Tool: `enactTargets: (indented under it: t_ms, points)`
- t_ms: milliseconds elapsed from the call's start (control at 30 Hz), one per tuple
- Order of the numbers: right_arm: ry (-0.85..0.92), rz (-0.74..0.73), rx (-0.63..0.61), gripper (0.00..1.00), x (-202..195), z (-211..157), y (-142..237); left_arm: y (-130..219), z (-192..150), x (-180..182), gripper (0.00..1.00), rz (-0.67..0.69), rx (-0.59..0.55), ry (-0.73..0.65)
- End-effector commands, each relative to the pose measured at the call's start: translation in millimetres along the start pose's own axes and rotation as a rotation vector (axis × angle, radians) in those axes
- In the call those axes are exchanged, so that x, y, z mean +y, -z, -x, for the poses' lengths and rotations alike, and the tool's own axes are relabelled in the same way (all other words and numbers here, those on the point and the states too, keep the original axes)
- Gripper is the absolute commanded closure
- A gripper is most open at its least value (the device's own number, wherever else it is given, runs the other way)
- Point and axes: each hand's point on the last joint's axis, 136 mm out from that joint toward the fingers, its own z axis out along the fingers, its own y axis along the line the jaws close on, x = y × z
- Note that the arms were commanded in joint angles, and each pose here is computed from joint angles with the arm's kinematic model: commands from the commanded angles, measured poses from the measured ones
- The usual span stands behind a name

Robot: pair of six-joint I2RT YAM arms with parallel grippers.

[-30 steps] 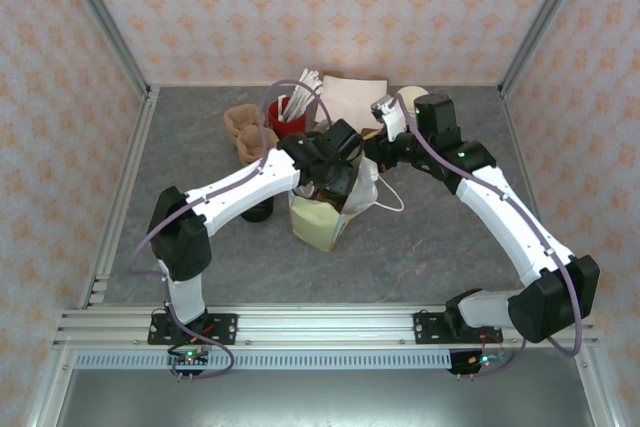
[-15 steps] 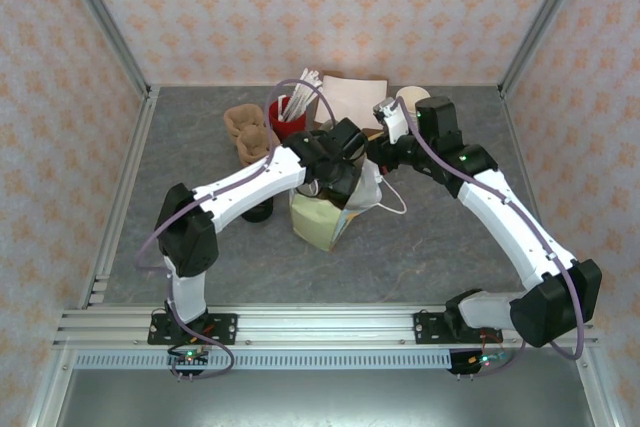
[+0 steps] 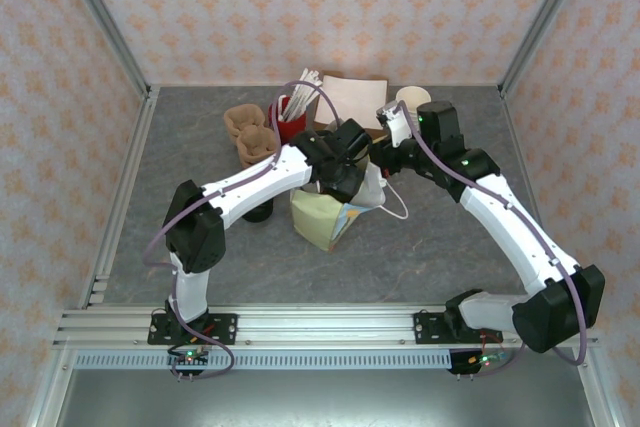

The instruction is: Pack the takeout coffee

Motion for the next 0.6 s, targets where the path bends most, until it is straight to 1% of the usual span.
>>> enactTargets:
  t_ms: [0,567]
  points:
    - [0.031,0.095,-0.058,1.00,31,13,14,-26,-11,15,0.48,0.072,0.061,-0.016]
    - [0.005,0.093,-0.041,1.00,29,4,11,-46,-19,13,0.48,0.075,0.097,-0.010]
